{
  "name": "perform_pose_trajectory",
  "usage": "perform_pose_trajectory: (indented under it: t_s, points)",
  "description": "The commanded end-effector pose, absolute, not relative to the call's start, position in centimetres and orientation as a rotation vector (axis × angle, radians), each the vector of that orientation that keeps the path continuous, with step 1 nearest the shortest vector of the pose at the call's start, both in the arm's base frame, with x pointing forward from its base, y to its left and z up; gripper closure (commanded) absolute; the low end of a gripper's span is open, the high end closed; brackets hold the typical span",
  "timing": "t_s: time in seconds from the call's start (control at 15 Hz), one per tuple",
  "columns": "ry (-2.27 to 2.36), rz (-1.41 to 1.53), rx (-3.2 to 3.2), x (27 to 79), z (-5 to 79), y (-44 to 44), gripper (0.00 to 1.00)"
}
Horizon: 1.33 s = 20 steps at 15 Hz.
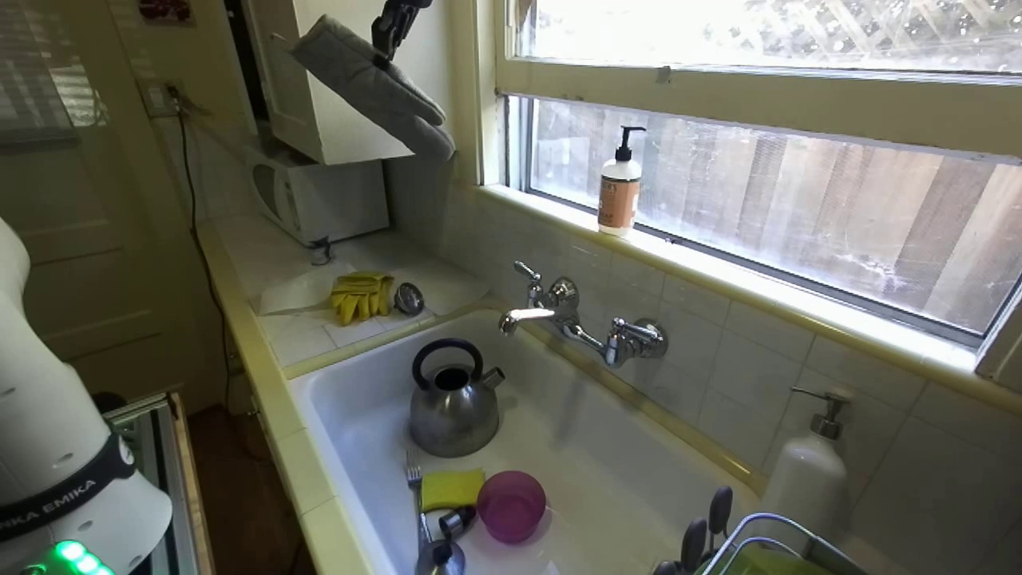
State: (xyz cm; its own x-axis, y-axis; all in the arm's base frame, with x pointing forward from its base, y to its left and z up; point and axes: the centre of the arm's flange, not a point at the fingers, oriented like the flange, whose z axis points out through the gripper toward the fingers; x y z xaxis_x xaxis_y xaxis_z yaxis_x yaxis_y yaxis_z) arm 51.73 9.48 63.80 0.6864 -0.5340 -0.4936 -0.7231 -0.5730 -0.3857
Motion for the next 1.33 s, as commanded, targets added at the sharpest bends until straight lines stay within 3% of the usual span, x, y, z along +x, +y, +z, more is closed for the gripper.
perform_pose_trajectory:
  t_s: [0.0, 0.4, 1.27]
  points:
    - [1.018, 0.42, -2.271, 53.8, 69.0, 7.3, 0.97]
    - [1.13, 0.453, -2.255, 55.6, 73.9, 5.8, 0.97]
    - [1.066, 0.207, -2.008, 56.7, 79.2, 7.2, 0.97]
